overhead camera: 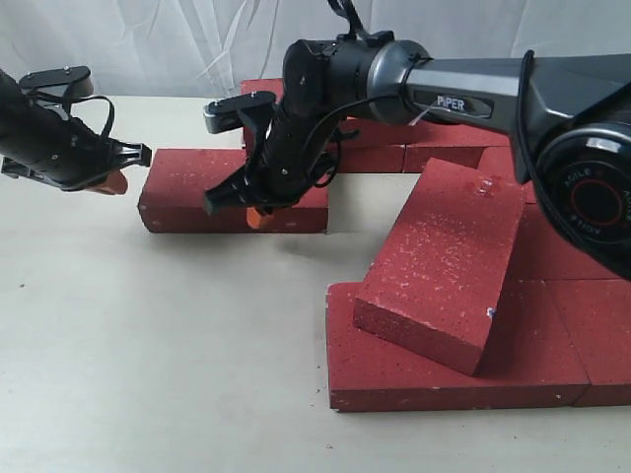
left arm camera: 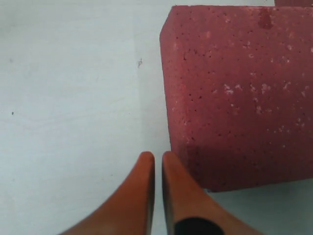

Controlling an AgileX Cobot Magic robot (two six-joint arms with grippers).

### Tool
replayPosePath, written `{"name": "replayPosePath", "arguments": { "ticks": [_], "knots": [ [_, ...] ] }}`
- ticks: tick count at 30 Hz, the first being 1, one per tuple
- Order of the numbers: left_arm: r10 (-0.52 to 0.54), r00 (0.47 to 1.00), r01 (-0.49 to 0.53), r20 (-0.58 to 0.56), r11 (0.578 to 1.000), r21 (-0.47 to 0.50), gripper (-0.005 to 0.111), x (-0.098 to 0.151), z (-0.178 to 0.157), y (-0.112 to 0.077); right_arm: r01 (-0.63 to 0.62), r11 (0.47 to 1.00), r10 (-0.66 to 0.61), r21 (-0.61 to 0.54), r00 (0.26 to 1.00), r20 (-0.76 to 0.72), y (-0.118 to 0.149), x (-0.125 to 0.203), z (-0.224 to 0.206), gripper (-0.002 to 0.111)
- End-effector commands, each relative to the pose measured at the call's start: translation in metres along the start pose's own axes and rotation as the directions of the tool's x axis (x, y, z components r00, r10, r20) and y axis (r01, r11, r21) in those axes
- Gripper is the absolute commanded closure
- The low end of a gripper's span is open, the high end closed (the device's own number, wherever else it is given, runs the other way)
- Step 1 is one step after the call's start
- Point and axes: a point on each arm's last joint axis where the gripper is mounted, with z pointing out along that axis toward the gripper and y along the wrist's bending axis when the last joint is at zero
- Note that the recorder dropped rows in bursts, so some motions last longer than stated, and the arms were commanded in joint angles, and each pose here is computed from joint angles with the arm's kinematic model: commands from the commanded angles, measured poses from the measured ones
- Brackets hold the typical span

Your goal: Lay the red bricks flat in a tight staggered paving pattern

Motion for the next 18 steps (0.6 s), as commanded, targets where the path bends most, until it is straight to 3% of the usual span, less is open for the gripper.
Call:
{"name": "replayPosePath", "arguments": {
  "ticks": [1, 7, 18],
  "knots": [
    [0.037, 0.999, -0.037, -0.017, 0.999, -0.012, 0.099, 0.002, -0.004, 0.002, 0.044, 0.999, -0.044, 0.001, 0.999, -0.014, 0.002, 0.000, -0.003, 0.109],
    [0.010, 0.999, -0.009, -0.035, 1.000, 0.010, 0.099, 0.004, -0.004, 0.000, 0.049, 0.998, -0.050, -0.025, 0.997, -0.062, 0.008, 0.003, -0.029, 0.109],
    [0.002, 1.000, -0.002, -0.003, 1.000, -0.001, 0.099, 0.002, -0.002, 0.001, 0.079, 0.996, -0.080, 0.035, 0.997, 0.008, -0.008, 0.000, 0.015, 0.109]
  ]
}}
